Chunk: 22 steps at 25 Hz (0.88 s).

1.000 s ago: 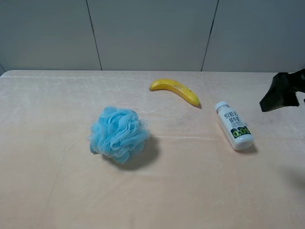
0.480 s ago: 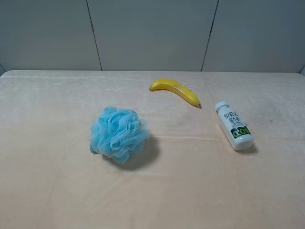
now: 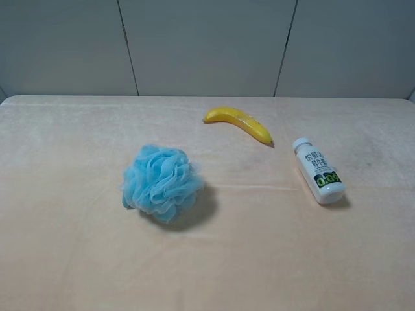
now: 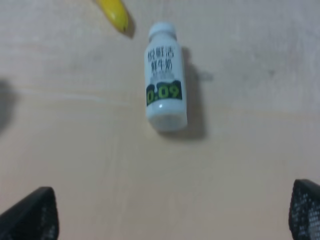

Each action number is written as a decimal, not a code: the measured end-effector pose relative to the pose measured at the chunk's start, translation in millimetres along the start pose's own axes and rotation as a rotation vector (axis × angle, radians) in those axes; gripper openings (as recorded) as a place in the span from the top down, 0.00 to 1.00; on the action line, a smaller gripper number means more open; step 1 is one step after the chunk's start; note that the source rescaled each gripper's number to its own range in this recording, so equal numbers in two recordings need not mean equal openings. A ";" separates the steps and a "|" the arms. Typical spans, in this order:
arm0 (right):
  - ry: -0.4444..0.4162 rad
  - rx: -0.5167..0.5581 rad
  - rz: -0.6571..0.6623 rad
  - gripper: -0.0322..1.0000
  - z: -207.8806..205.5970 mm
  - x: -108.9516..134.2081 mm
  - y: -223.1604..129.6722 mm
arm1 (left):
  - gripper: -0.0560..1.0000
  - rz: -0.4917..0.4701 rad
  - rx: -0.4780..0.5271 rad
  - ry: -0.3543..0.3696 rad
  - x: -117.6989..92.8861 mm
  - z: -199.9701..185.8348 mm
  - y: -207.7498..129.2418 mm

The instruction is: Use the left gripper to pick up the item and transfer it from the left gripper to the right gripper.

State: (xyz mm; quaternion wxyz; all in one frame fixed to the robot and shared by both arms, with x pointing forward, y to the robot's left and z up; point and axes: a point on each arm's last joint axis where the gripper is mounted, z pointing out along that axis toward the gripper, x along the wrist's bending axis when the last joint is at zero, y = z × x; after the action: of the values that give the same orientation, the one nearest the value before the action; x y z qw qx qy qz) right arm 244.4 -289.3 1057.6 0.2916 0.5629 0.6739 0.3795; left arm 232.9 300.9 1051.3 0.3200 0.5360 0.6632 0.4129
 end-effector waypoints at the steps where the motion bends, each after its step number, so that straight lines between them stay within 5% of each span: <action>1: -0.004 -0.030 -0.002 0.00 -1.1 -0.2 -0.3 | 0.05 0.001 0.000 0.000 0.0 0.0 0.0; 22: -0.041 -0.087 0.010 0.00 -1.2 -1.4 -4.8 | 0.05 0.001 0.000 0.000 0.0 0.0 0.0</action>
State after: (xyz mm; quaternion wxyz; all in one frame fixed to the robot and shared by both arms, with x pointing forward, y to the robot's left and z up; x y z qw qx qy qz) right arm 241.1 -291.2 1054.1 0.3276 0.5607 0.6477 0.3986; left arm 232.9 300.9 1051.3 0.3198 0.5363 0.6630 0.4130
